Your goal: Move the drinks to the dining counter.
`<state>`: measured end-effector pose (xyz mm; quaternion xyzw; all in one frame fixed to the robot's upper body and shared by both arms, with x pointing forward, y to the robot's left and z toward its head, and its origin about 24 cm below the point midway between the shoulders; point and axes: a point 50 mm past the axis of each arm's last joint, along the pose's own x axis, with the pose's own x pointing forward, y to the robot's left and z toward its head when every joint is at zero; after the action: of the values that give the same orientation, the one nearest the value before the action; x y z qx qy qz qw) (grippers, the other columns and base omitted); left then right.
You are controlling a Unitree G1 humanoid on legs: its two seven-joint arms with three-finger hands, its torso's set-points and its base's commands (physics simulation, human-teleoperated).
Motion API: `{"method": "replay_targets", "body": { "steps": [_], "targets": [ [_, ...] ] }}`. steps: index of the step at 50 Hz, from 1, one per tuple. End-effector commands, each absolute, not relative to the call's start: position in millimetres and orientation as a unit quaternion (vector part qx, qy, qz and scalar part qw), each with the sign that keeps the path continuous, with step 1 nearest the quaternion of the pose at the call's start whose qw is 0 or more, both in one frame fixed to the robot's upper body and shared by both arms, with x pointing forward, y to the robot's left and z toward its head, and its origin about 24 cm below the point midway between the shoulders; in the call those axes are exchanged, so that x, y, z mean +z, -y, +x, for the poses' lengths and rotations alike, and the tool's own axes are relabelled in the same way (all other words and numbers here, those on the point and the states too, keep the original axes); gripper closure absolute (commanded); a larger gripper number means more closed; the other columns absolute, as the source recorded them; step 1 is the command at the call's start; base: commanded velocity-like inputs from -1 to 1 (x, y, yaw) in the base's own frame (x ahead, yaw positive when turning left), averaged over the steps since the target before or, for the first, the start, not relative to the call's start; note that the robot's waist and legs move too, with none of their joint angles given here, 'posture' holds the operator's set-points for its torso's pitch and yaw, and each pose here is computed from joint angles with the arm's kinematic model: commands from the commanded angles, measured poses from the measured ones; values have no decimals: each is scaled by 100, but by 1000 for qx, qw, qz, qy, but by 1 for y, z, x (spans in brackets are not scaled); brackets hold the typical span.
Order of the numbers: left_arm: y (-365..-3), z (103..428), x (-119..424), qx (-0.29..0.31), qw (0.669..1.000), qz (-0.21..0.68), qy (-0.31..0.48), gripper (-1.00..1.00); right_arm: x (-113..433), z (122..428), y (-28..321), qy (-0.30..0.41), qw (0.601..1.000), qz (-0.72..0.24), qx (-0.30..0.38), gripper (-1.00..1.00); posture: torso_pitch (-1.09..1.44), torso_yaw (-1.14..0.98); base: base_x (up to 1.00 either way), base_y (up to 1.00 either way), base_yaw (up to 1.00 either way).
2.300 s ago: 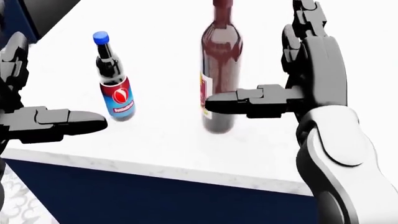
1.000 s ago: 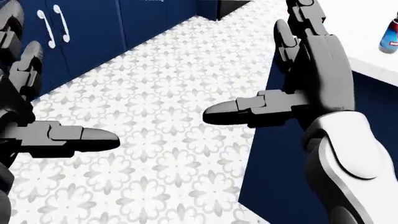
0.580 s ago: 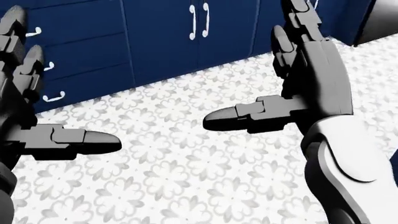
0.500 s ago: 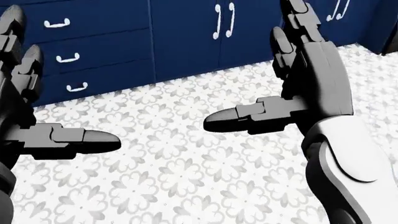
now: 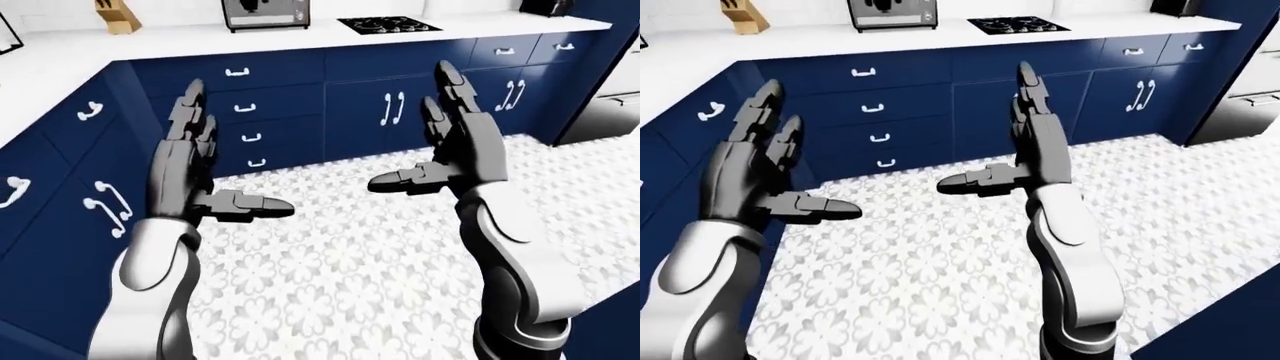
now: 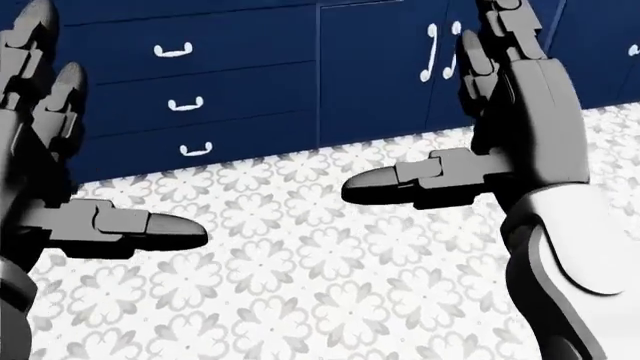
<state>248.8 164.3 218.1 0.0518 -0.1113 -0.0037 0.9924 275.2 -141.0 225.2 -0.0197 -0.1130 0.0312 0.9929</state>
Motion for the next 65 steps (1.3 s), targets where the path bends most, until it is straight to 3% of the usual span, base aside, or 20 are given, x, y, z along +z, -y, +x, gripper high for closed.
{"method": "replay_targets", "body": {
  "steps": [1, 30, 65],
  "targets": [
    [-166, 247, 226, 4, 989, 56, 135, -100, 234, 273, 139, 139, 989, -20, 38, -100, 0, 0, 83, 0, 0],
    [-166, 248, 225, 3, 989, 58, 136, -100, 233, 272, 138, 140, 989, -9, 41, -100, 0, 0, 71, 0, 2],
    [-162, 244, 238, 0, 987, 63, 147, -100, 237, 268, 138, 142, 988, -7, 54, -100, 0, 0, 0, 0, 100]
  ]
}}
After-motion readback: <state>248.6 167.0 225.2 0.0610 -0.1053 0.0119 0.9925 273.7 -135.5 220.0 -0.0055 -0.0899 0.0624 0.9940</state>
